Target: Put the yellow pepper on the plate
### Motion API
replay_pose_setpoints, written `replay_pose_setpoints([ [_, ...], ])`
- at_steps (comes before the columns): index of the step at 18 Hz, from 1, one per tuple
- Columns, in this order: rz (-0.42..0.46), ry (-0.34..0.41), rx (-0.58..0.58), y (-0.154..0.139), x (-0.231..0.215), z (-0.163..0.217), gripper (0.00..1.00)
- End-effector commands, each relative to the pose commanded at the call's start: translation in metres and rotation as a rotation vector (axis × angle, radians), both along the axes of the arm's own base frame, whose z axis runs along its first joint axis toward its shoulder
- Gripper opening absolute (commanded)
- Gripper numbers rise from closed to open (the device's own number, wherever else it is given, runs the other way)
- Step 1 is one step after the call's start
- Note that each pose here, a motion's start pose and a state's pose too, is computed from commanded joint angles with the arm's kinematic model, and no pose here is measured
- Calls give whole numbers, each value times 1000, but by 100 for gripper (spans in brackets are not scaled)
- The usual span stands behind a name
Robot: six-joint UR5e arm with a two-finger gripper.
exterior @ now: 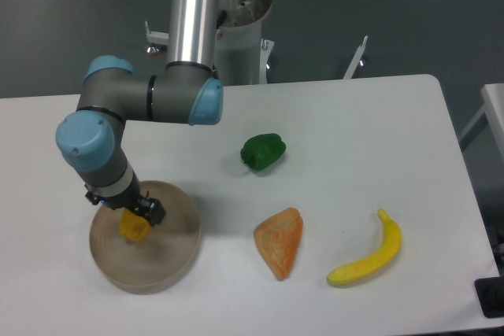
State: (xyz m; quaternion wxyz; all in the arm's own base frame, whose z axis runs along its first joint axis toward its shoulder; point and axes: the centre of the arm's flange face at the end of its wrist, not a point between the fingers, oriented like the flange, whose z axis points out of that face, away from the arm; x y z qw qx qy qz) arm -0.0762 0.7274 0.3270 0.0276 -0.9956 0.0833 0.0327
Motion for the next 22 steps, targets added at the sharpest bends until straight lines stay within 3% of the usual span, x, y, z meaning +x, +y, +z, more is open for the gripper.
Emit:
replay_pose_setpoints([
  [4,-68,37,13,-20,-81,26,99],
  [12,-217,81,-31,-59,-211,22,99],
  [17,-283,98,-31,-59,-240,10,99],
  [22,-283,123,-7,-58,-241,6,99],
])
